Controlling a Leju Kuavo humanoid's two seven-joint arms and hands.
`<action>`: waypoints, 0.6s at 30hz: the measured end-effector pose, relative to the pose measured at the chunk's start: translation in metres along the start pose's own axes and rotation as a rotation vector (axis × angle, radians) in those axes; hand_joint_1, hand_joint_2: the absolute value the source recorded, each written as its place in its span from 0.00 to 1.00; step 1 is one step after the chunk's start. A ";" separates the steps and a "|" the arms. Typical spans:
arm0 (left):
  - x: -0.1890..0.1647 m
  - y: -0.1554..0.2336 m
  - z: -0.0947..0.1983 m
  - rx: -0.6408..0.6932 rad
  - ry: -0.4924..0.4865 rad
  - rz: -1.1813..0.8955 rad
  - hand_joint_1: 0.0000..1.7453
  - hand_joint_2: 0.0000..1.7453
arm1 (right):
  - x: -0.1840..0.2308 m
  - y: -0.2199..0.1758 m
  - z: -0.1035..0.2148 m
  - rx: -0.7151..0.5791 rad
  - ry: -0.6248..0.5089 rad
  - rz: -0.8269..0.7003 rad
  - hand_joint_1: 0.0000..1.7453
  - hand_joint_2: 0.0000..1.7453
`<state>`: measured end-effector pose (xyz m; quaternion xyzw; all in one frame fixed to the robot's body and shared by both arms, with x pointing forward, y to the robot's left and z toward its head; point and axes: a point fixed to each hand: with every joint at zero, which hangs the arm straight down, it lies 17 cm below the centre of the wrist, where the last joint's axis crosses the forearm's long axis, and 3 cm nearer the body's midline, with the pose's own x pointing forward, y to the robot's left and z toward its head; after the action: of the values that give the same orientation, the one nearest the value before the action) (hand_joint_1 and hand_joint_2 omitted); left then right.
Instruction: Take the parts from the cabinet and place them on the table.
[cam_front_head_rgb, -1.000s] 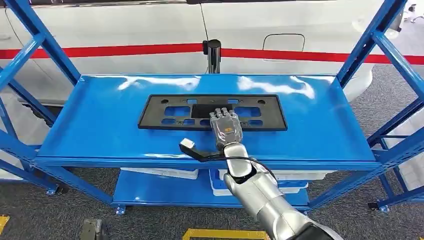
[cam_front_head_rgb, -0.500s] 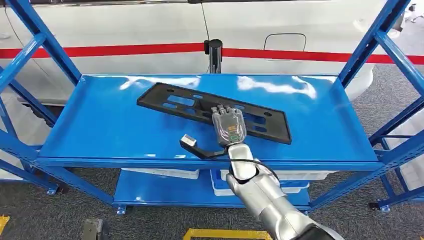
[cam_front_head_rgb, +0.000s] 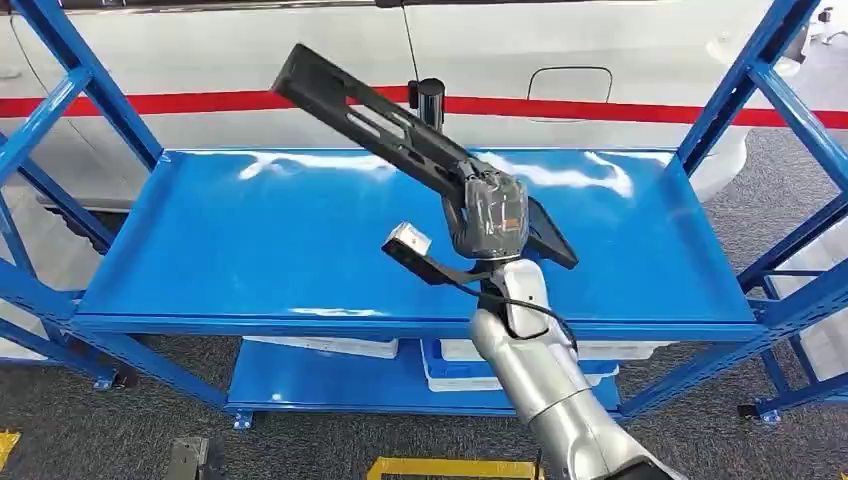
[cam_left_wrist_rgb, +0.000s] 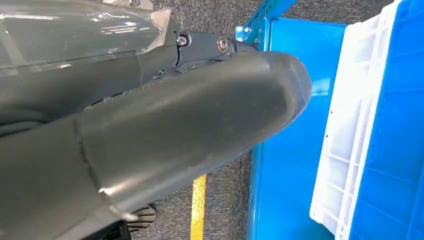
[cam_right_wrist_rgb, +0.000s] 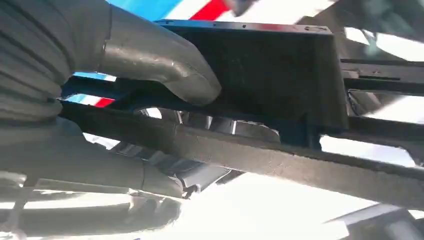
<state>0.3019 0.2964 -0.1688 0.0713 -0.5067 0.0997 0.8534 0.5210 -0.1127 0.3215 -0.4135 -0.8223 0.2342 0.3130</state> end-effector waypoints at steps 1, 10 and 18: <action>0.000 0.000 0.000 0.000 0.000 0.001 0.00 0.00 | 0.002 -0.008 -0.005 -0.023 0.007 -0.061 1.00 1.00; 0.002 0.003 0.003 0.008 -0.028 0.021 0.00 0.00 | 0.027 -0.066 -0.029 -0.099 0.012 -0.694 1.00 1.00; 0.002 0.012 0.004 0.047 -0.042 -0.007 0.00 1.00 | 0.043 -0.102 -0.026 -0.114 -0.060 -0.893 1.00 1.00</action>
<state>0.2968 0.3073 -0.1653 0.0950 -0.5219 0.1072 0.8409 0.4651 -0.1298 0.4194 -0.0278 -0.9405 0.0423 0.3361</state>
